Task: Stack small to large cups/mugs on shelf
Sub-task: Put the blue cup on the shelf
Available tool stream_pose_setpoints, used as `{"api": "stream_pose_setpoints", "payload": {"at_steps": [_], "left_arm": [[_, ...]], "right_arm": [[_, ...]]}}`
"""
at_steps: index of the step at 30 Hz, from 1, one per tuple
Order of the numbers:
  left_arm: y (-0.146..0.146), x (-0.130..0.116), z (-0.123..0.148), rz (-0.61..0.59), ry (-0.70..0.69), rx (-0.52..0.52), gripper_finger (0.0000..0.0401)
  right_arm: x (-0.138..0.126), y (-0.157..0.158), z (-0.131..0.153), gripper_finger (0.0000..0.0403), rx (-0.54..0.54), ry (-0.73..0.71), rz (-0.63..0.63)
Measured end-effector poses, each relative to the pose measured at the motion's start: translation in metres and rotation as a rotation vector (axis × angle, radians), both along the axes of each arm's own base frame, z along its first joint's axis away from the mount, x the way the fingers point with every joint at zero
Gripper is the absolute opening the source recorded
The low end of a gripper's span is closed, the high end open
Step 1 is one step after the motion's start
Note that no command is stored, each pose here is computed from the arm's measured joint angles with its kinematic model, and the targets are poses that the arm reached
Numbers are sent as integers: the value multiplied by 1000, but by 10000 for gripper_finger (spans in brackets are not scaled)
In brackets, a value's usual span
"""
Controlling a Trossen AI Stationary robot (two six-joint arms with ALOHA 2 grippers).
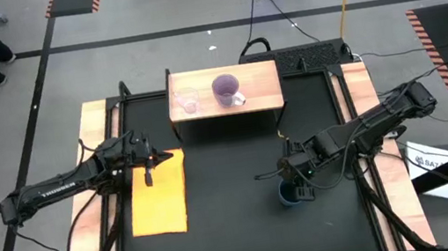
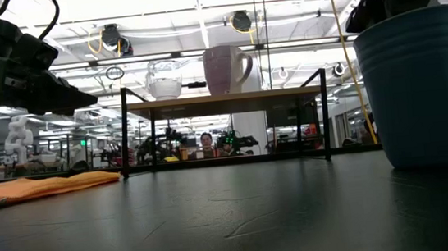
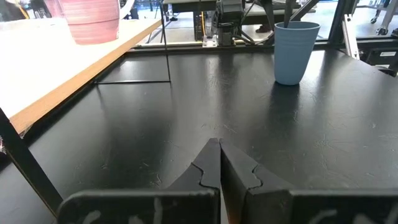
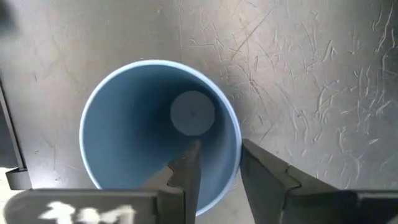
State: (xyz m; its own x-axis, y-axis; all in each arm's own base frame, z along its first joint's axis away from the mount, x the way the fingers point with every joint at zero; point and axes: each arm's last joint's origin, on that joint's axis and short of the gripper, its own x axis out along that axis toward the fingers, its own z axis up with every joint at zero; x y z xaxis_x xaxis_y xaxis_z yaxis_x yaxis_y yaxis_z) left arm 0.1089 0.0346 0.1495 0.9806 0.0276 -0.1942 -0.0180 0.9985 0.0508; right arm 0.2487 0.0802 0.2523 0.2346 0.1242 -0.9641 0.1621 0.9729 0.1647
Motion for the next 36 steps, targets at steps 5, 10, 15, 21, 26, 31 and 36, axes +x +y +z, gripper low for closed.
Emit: {"api": "stream_pose_setpoints", "payload": {"at_steps": [5, 10, 15, 21, 26, 31, 36], "left_arm": [[0, 0, 0, 0, 1, 0, 1], [0, 0, 0, -1, 3, -2, 1], [0, 0, -1, -4, 7, -4, 1], [0, 0, -1, -4, 9, -5, 1], [0, 0, -1, -5, 13, -7, 1], [0, 0, -1, -7, 13, -4, 1], [0, 0, -1, -7, 13, -3, 1]], "right_arm": [[0, 0, 0, 73, -4, -2, 10], [0, -1, 0, 37, -5, -2, 7], [1, -5, 0, 6, -12, 1, -8], [2, -13, 0, 3, -33, 5, -30], [1, -18, 3, 2, -32, -10, -37], [-3, -19, 14, 1, -33, -75, -11], [-11, -23, 29, 1, -54, -173, -7]]}}
